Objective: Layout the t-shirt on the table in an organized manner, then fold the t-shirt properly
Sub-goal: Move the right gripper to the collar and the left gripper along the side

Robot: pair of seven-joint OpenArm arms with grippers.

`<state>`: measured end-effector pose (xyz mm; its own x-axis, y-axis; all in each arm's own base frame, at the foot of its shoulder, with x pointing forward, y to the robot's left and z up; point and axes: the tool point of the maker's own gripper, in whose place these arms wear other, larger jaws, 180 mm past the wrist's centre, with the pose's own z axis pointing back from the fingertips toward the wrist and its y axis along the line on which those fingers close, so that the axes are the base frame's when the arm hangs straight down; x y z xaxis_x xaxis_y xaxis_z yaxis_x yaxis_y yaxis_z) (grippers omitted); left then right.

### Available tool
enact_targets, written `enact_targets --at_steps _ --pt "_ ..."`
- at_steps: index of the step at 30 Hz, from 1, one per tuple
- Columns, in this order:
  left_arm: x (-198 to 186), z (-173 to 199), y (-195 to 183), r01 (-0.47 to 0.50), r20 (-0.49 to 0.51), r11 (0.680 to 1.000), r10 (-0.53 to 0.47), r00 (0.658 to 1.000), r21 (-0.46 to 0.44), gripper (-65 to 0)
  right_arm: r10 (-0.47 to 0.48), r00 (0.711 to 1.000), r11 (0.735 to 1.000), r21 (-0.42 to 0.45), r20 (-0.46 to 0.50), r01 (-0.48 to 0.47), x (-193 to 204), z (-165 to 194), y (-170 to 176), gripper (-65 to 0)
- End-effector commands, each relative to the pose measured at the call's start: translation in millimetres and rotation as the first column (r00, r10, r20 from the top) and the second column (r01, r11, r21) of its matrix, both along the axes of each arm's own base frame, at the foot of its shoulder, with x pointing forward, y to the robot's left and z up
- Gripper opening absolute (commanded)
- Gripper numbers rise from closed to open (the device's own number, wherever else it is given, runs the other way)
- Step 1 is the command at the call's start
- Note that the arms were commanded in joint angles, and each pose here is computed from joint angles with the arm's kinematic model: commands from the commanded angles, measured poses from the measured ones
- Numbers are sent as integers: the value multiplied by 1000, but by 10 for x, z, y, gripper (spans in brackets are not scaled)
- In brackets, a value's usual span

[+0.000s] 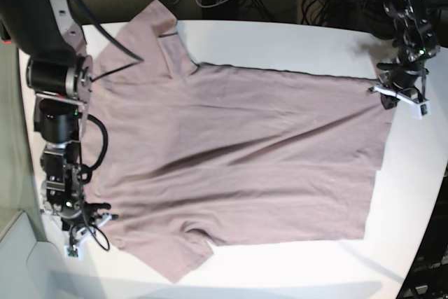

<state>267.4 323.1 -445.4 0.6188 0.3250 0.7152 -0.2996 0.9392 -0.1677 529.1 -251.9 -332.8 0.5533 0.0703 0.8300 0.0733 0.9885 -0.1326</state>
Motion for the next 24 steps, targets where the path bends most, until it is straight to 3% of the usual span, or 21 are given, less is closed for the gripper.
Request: enact_targets --at_steps 1,6,12,16,20,24 --pt "-401 -343 -51 16 -213 1000 -17 977 -8 -648 22 996 1000 7 86 -23 172 328 151 -606" --pt "-365 -289 -27 20 -200 1000 -19 980 4 -648 85 994 994 63 69 -90 40 241 774 -606" --pt "11 243 -57 68 -55 995 -64 996 77 -648 103 995 990 95 -10 -102 -320 -53 1032 -606" --pt "302 537 -94 79 30 992 -82 996 99 -648 98 992 992 88 -75 -91 -735 -120 1049 -606" --pt "477 816 -110 84 105 988 -97 990 130 -648 216 969 976 66 -122 -209 -1309 -142 1261 -606" --pt "752 1224 -137 81 211 983 -115 971 167 -646 253 952 967 75 -172 -244 -1801 -259 1394 -606"
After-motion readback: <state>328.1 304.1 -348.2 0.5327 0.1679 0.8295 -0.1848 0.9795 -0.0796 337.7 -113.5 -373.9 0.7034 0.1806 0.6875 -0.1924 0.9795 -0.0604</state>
